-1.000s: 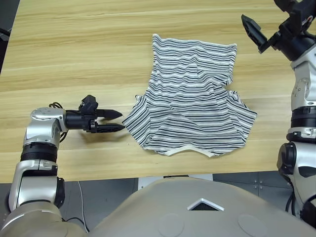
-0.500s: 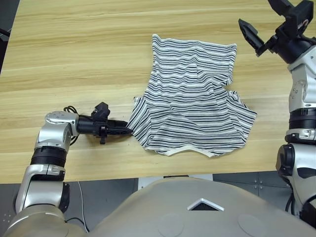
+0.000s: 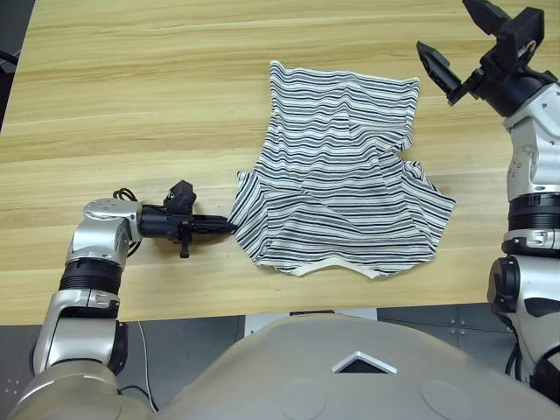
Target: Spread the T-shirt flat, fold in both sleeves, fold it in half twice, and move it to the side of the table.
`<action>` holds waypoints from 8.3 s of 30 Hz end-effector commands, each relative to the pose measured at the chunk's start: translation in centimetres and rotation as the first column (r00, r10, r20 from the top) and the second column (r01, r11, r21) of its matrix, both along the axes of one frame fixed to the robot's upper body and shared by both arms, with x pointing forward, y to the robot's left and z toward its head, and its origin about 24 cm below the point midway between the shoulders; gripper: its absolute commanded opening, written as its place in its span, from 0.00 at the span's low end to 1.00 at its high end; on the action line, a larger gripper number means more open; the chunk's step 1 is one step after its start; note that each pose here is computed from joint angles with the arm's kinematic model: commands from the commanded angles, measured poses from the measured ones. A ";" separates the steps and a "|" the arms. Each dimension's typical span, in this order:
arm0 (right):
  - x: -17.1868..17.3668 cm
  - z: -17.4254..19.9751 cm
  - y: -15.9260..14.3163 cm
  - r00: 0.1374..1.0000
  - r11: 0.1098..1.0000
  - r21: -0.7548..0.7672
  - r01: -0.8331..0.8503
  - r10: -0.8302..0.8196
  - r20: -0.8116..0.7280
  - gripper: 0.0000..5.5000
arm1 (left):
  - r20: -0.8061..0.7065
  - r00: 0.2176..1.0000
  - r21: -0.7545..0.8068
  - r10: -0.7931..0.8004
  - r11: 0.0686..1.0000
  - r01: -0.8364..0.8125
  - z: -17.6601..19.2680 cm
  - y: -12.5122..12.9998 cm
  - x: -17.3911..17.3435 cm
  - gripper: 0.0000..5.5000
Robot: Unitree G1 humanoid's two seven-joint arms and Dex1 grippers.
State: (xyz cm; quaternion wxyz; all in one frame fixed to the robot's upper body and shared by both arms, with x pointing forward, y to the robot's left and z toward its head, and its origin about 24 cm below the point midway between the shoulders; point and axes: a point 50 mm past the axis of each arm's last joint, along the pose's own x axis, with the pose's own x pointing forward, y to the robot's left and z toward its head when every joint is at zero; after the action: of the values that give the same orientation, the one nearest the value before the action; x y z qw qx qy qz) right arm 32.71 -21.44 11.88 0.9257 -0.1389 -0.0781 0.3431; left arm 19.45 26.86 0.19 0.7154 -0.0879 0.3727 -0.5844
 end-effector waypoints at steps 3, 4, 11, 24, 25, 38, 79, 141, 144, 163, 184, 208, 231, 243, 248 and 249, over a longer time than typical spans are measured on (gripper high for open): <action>0.1 -0.3 0.4 1.000 1.000 -0.012 -0.011 0.011 -0.002 0.79 | -0.017 0.999 -0.035 -0.033 0.999 0.032 1.7 0.8 -0.3 0.02; 0.1 -0.3 0.5 1.000 1.000 -0.012 -0.013 0.013 -0.002 0.79 | -0.008 1.000 -0.040 -0.022 0.999 0.022 1.9 1.0 0.0 0.02; 0.1 -0.6 0.8 1.000 1.000 -0.016 -0.025 0.025 -0.007 0.79 | 0.042 0.999 -0.065 0.003 0.998 0.000 3.0 1.2 1.1 0.02; 0.1 -1.0 1.4 0.999 0.999 -0.013 -0.038 0.038 -0.008 0.79 | 0.107 0.985 -0.172 -0.138 0.973 0.155 4.3 -4.0 1.8 0.02; 0.1 -1.0 1.4 0.999 0.999 -0.013 -0.039 0.039 -0.008 0.79 | 0.107 0.983 -0.175 -0.150 0.970 0.167 4.3 -4.5 2.0 0.02; 0.1 -1.3 1.8 0.999 0.999 0.002 -0.044 0.044 -0.005 0.79 | 0.109 0.970 -0.140 -0.216 0.963 0.230 2.8 -8.9 4.6 0.02; -3.4 -5.1 -9.3 0.719 0.998 0.022 -0.057 0.057 -0.693 0.79 | 0.568 0.821 -0.329 0.049 0.929 0.172 11.3 -7.2 4.1 0.63; -8.2 -7.2 -8.2 0.513 0.916 -0.020 -0.401 0.206 -0.834 0.02 | 0.589 0.722 -0.366 0.363 0.916 -0.162 11.1 -5.3 7.9 0.63; -7.8 -5.4 -7.7 0.570 0.899 -0.065 -0.433 0.217 -0.793 0.02 | 0.591 0.720 -0.369 0.362 0.916 -0.157 11.2 -5.3 7.9 0.63; -9.1 -0.2 -2.7 0.715 0.806 -0.198 -0.558 0.346 -0.608 0.02 | 0.601 0.725 -0.372 0.338 0.920 -0.121 11.3 -6.2 8.3 0.63; -8.1 -4.8 6.6 0.518 0.682 -0.026 -0.731 0.529 -0.672 0.02 | 0.586 0.731 -0.382 0.350 0.915 -0.131 10.8 -6.1 8.6 0.63; -7.1 -4.4 -2.9 0.678 0.863 -0.152 -0.483 0.258 -0.688 0.67 | 0.578 0.733 -0.385 0.358 0.912 -0.141 10.6 -5.9 8.6 0.63; -11.4 -7.4 0.1 0.630 0.765 -0.154 -0.625 0.378 -0.678 0.67 | 0.570 0.735 -0.388 0.368 0.909 -0.154 10.2 -5.8 8.3 0.63; -13.0 -6.2 3.0 0.582 0.721 -0.067 -0.690 0.497 -0.643 0.67 | 0.574 0.731 -0.391 0.369 0.908 -0.151 10.2 -5.9 8.7 0.63; -13.7 -6.1 3.7 0.552 0.707 -0.024 -0.707 0.529 -0.644 0.67 | 0.571 0.731 -0.396 0.373 0.905 -0.153 10.2 -5.8 8.7 0.63; -13.7 -6.2 3.6 0.556 0.711 -0.026 -0.702 0.525 -0.645 0.67 | 0.571 0.731 -0.396 0.374 0.905 -0.153 10.2 -5.8 8.7 0.63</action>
State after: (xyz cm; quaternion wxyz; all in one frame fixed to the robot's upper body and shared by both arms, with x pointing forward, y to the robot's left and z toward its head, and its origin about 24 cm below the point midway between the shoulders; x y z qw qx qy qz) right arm 19.11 -17.93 5.65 0.6894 -0.1202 0.2211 0.6792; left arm 27.90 21.11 9.90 0.8533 -0.0636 0.0013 -0.5174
